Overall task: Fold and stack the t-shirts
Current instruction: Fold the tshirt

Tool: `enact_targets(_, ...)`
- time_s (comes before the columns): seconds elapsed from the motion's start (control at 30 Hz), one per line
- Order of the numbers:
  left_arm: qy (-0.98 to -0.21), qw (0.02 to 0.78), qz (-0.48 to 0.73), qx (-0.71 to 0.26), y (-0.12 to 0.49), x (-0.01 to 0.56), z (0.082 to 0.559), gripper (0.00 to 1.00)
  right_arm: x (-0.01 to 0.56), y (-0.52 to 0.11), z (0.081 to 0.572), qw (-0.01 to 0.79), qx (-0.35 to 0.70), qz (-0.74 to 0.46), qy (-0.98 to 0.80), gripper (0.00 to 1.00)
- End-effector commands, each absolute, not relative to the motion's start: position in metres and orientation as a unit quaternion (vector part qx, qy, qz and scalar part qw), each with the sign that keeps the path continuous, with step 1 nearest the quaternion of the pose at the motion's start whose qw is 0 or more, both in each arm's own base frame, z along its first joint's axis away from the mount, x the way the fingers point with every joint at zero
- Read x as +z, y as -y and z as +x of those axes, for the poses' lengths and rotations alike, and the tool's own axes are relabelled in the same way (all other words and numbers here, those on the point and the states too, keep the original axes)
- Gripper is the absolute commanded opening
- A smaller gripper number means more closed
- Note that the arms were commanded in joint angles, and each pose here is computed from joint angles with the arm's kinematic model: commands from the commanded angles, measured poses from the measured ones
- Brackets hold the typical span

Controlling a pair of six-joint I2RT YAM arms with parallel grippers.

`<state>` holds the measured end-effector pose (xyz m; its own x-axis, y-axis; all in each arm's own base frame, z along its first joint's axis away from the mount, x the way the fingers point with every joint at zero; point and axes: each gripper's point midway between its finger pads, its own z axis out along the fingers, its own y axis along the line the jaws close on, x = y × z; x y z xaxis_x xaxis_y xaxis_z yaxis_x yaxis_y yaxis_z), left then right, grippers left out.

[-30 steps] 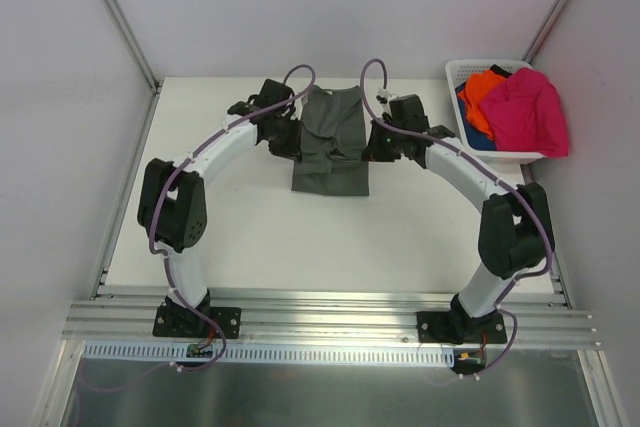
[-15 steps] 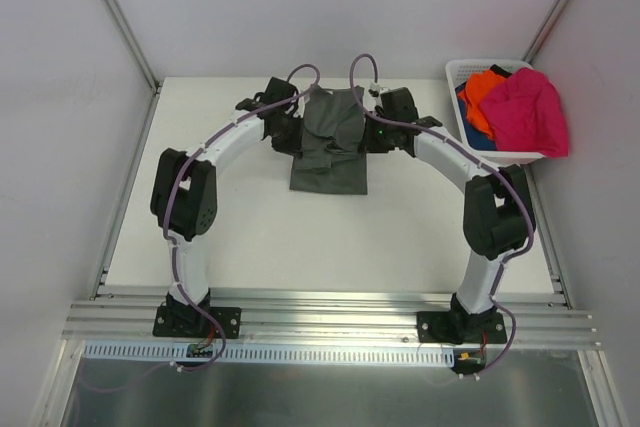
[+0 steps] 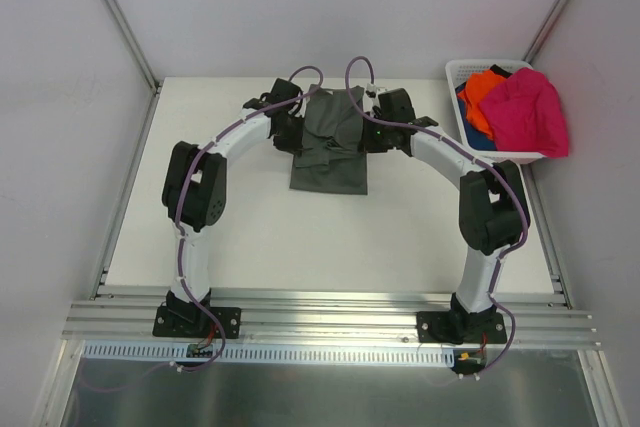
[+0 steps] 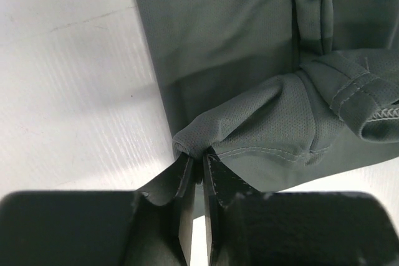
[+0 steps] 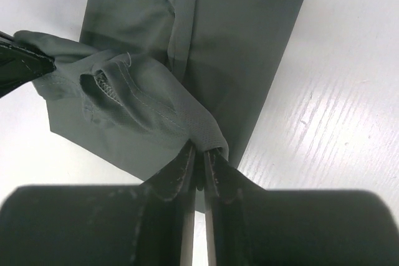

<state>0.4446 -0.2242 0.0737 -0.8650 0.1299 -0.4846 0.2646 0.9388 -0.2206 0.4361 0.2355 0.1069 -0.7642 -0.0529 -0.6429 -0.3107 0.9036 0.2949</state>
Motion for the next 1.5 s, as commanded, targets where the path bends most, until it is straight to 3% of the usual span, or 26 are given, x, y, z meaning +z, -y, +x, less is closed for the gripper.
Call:
enact_targets(0.0,-0.951,0.266,0.094,-0.128,0.218,0.086,0.462,0.13,0.111,-0.232,0.449,0.353,0.184,-0.103,-0.912,0.11)
enact_targets(0.03,-0.951,0.265,0.094,-0.126,0.217,0.084,0.461,0.17,0.112,-0.231,0.451,0.355,0.182,-0.102,-0.911,0.24)
enact_targets(0.13,-0.953,0.266,0.09,-0.117,0.213,0.083,0.461,0.42,0.11,-0.229,0.454,0.358,0.17,-0.099,-0.913,0.49)
enact_targets(0.17,-0.953,0.267,0.086,-0.114,0.212,0.083,0.461,0.64,0.11,-0.228,0.455,0.36,0.17,-0.098,-0.912,0.56)
enact_targets(0.33,-0.953,0.273,0.077,-0.107,0.209,0.088,0.463,0.99,0.115,-0.228,0.45,0.362,0.17,-0.1,-0.911,0.61)
enact_targets(0.77,-0.944,0.305,0.052,-0.112,0.182,0.137,0.434,0.99,0.122,-0.295,0.396,0.309,0.249,-0.114,-0.911,0.58)
enact_targets(1.1,-0.941,0.309,0.025,-0.134,0.159,0.161,0.403,0.99,0.088,-0.329,0.406,0.282,0.244,-0.126,-0.919,0.58)
enact_targets(1.47,-0.938,0.316,-0.009,-0.145,0.142,0.173,0.414,0.99,0.067,-0.335,0.406,0.262,0.235,-0.131,-0.927,0.57)
